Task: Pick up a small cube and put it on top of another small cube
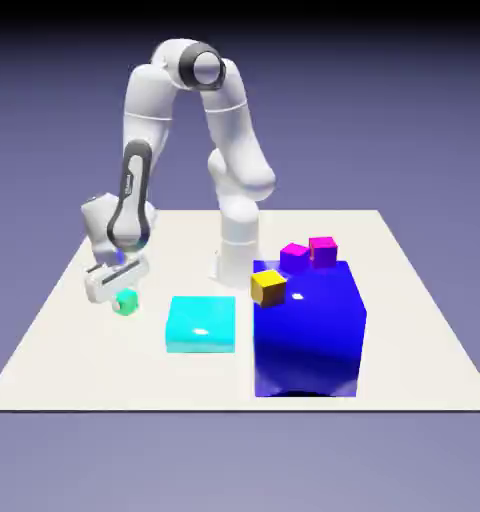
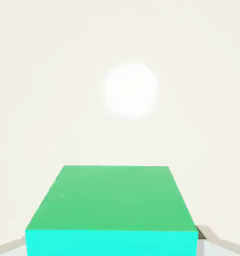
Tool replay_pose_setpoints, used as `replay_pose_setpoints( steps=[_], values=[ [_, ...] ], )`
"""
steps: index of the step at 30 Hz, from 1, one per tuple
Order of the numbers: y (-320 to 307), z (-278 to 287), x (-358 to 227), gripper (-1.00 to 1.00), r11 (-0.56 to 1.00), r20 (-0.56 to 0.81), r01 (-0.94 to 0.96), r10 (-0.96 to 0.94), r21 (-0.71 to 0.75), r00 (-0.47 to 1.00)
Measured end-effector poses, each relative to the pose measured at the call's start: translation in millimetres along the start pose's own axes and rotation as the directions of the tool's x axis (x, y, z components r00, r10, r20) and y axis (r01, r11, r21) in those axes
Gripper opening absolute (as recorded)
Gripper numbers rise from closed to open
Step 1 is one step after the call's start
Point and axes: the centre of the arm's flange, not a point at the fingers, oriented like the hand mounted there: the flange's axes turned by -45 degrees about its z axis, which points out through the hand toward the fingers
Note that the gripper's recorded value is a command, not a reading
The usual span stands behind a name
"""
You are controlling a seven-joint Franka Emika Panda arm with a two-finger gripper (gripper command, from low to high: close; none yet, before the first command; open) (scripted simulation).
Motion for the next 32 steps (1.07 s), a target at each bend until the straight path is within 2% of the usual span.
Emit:
replay_pose_setpoints(
  steps=[3, 8, 13, 18, 23, 25, 29, 30, 32],
  values=[
    [1, -17, -2, -1.0, 1.0, 0.0, -0.001, 0.001, -0.002, 1.0],
    [-57, -60, -123, -1.0, 0.981, 0.057, 0.193, -0.193, -0.007, 0.98],
    [-65, -102, -261, -1.0, 0.921, 0.094, 0.388, -0.383, -0.042, 0.919],
    [-19, -142, -391, -1.0, 0.819, 0.102, 0.565, -0.556, -0.099, 0.825],
    [74, -177, -493, -1.0, 0.687, 0.079, 0.706, -0.705, -0.169, 0.705],
    [81, -179, -498, -1.0, 0.679, 0.076, 0.714, -0.713, -0.173, 0.697],
    [88, -117, -492, -1.0, 0.678, 0.077, 0.714, -0.714, -0.173, 0.696],
    [89, -111, -490, 1.0, 0.679, 0.076, 0.714, -0.713, -0.173, 0.697],
    [89, -111, -490, 1.0, 0.678, 0.076, 0.714, -0.713, -0.175, 0.697]
  ],
)
